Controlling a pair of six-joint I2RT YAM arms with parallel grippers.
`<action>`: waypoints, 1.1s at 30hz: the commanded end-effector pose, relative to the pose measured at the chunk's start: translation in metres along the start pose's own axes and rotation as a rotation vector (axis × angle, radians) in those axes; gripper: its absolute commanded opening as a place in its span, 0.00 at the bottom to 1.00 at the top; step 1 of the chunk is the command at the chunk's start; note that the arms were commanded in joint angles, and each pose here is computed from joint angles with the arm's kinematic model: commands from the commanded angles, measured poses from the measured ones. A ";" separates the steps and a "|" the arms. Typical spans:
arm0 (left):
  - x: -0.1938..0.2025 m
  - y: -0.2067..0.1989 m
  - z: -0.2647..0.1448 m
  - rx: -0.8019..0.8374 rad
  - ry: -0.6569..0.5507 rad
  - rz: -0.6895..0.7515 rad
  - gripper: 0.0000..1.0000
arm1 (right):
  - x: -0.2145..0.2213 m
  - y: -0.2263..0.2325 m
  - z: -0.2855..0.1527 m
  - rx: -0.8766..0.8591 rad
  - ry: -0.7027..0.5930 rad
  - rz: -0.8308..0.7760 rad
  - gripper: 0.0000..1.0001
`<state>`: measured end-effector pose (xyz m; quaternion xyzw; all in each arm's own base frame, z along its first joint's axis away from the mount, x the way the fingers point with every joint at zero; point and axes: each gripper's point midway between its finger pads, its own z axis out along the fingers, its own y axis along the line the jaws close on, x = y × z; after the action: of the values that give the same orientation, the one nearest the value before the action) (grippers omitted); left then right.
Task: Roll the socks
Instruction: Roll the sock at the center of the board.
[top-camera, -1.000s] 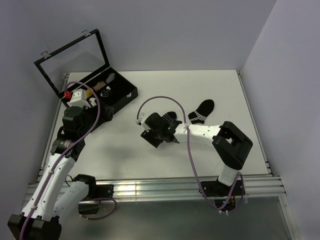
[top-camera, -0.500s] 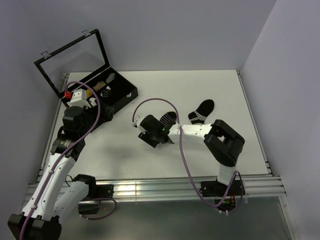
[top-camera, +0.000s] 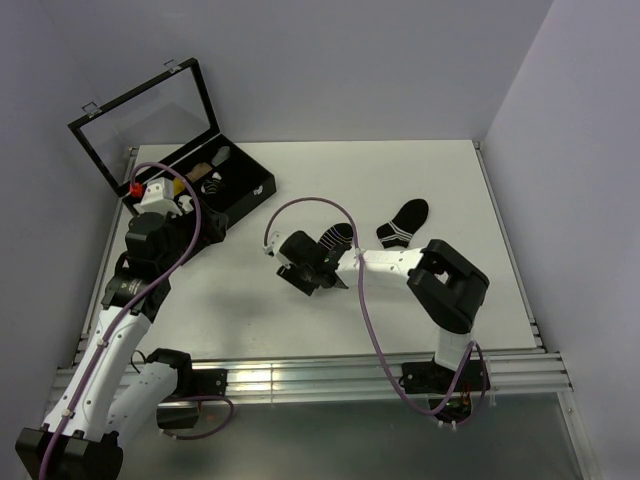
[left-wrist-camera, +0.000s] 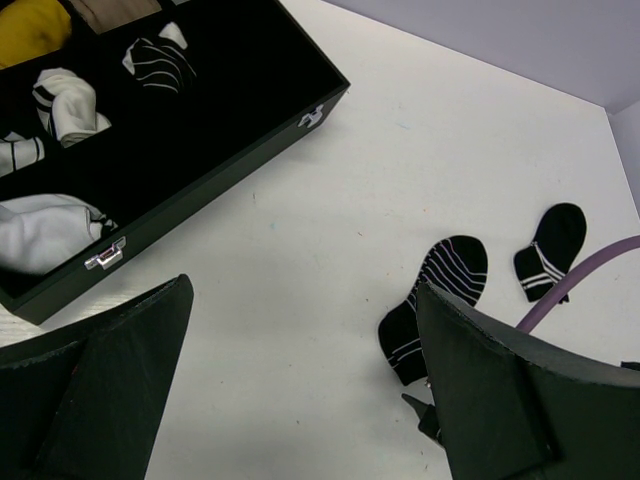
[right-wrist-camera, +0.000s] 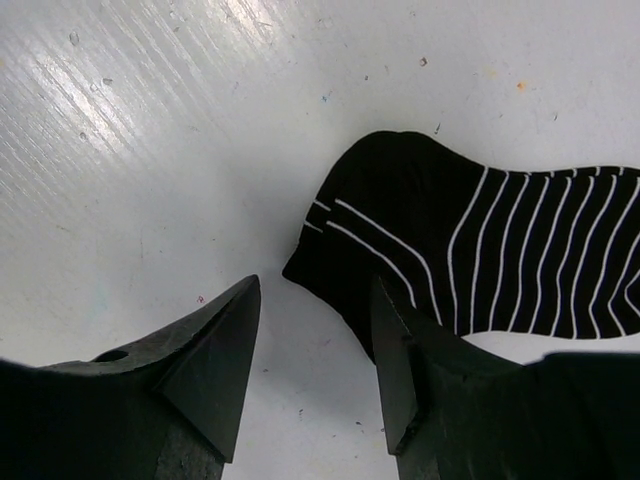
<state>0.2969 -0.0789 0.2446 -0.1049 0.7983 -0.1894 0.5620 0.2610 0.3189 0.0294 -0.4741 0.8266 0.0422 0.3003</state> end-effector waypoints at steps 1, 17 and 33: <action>-0.015 -0.010 -0.003 0.034 -0.028 0.011 0.99 | 0.000 0.005 0.006 -0.004 -0.010 -0.023 0.55; -0.016 -0.011 -0.004 0.040 -0.034 0.010 0.99 | 0.007 0.008 0.015 0.009 0.019 -0.022 0.30; 0.018 -0.031 -0.003 0.132 0.103 -0.108 0.97 | -0.031 0.026 -0.004 -0.269 -0.006 0.189 0.00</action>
<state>0.2911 -0.0958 0.2381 -0.1017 0.8081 -0.2319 0.5319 0.2515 0.3422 0.0336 -0.4530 0.8445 0.1196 0.2594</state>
